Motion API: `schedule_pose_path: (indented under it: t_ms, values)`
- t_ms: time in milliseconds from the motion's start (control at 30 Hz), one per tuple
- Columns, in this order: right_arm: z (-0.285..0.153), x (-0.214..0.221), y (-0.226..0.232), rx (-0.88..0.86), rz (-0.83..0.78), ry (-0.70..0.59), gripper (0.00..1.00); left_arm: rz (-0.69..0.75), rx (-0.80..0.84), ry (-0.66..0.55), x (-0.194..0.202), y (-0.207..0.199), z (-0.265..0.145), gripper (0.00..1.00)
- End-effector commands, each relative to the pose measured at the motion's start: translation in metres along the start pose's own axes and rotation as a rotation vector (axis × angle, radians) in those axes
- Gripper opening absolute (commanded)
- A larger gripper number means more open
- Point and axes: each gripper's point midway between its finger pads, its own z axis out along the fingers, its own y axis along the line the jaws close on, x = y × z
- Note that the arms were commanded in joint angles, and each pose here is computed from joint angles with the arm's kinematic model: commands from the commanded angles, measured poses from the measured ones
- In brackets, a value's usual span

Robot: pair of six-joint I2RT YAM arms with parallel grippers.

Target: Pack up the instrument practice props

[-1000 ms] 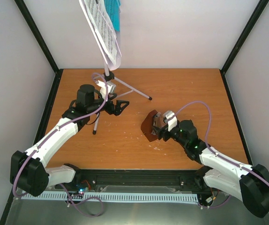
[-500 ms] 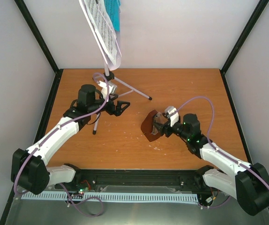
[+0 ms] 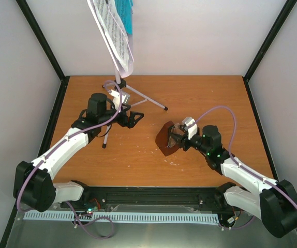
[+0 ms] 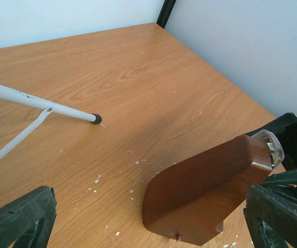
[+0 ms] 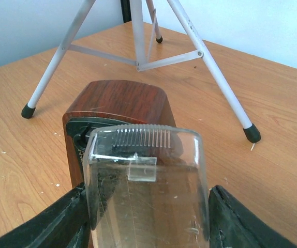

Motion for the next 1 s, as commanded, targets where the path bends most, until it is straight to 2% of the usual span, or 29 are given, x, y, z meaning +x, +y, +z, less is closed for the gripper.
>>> schedule_pose_path:
  t_ms: [0,367,600,967]
  values:
    - [-0.007,-0.009,-0.004,0.031,-0.019,-0.037,0.48,0.019,-0.009,-0.021,-0.008,0.001,-0.002,1.00]
    - [-0.023,-0.013,-0.001,0.059,-0.008,-0.097,0.44,0.025,-0.006,-0.028,-0.010,-0.001,-0.004,1.00]
    - [-0.026,-0.011,0.014,0.092,-0.045,-0.116,0.44,0.038,-0.022,-0.048,-0.015,-0.001,-0.010,0.99]
    - [-0.033,-0.022,0.018,0.124,-0.005,-0.202,0.44,0.036,-0.029,-0.052,-0.016,-0.001,-0.010,0.99]
